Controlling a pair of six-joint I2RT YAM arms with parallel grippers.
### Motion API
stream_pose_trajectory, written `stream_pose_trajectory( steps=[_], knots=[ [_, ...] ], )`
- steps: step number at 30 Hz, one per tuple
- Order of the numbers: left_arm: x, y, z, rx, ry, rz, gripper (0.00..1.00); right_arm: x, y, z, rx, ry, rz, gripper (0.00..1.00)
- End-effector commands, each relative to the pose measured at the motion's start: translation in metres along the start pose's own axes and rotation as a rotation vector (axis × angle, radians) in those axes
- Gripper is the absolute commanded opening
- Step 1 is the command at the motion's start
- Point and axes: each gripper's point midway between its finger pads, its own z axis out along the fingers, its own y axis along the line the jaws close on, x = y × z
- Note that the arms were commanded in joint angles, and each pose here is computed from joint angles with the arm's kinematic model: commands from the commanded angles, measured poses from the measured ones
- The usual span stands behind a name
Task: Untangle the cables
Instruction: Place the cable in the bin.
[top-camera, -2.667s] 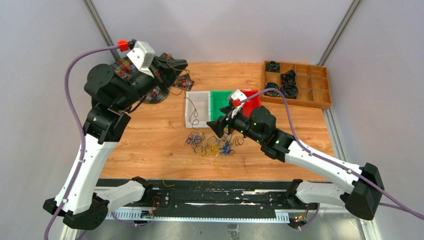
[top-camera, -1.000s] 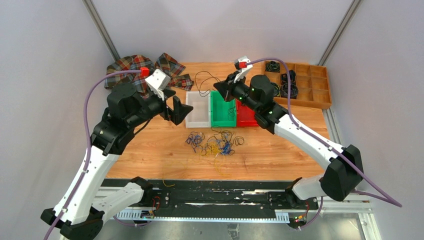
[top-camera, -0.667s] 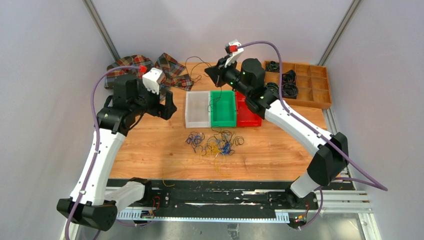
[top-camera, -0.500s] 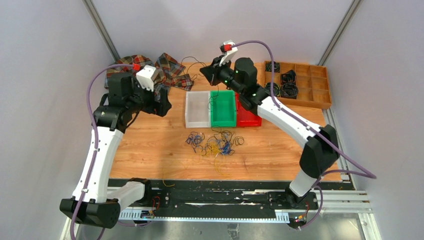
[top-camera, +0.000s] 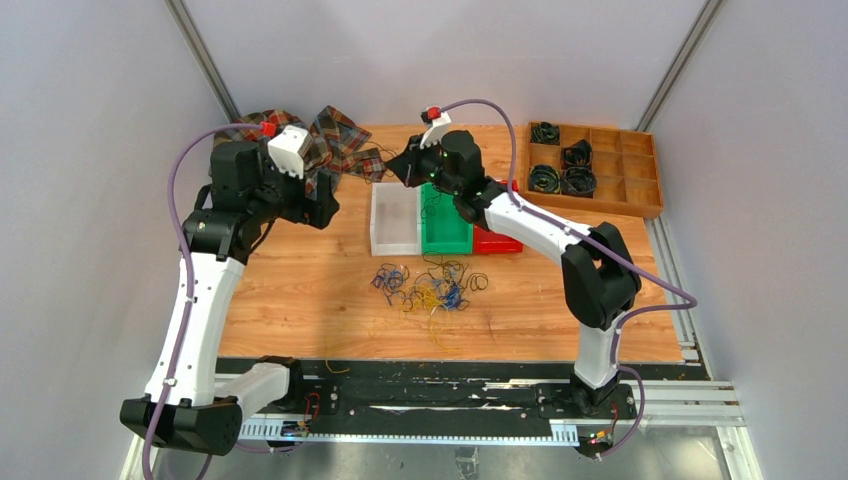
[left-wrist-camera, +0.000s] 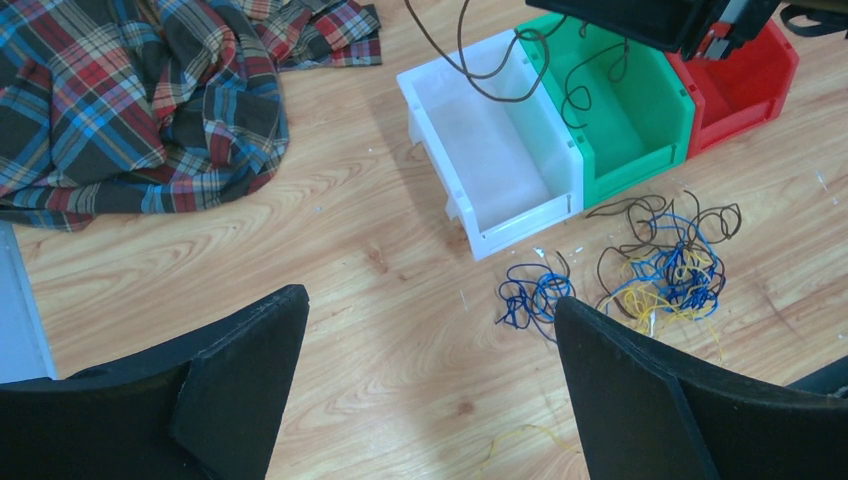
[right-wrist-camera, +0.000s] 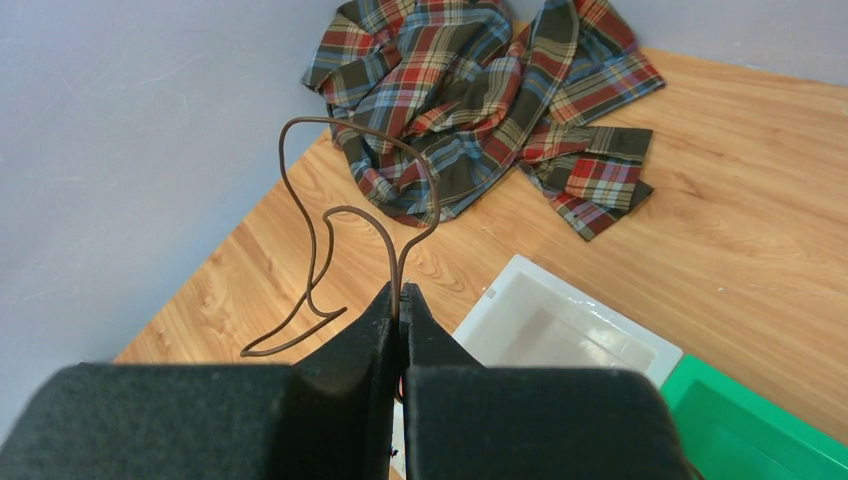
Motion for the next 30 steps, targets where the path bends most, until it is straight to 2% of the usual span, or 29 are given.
stream_pose_trajectory(
  steps=[1,5,10,15,23,30],
  knots=[
    [-0.015,0.005,-0.010,-0.033,-0.071,-0.003,0.98,-0.073,0.044,0.000,-0.114,-0.167,-0.024,0.01],
    [-0.045,0.026,-0.031,-0.115,-0.131,-0.091,0.98,-0.102,0.061,-0.003,-0.159,-0.223,-0.021,0.01],
    [-0.049,0.033,-0.035,-0.112,-0.113,-0.124,0.98,-0.097,0.067,0.001,-0.179,-0.218,0.002,0.01],
    [-0.040,0.034,-0.032,-0.110,-0.095,-0.123,0.98,-0.045,0.036,0.011,-0.102,-0.145,0.035,0.01],
    [-0.034,0.031,-0.031,-0.094,-0.097,-0.085,0.98,0.054,-0.018,0.009,0.050,0.052,0.044,0.01],
    [-0.037,0.028,-0.032,-0.076,-0.112,-0.076,0.98,0.091,-0.051,-0.016,0.239,0.230,-0.057,0.01]
  ],
)
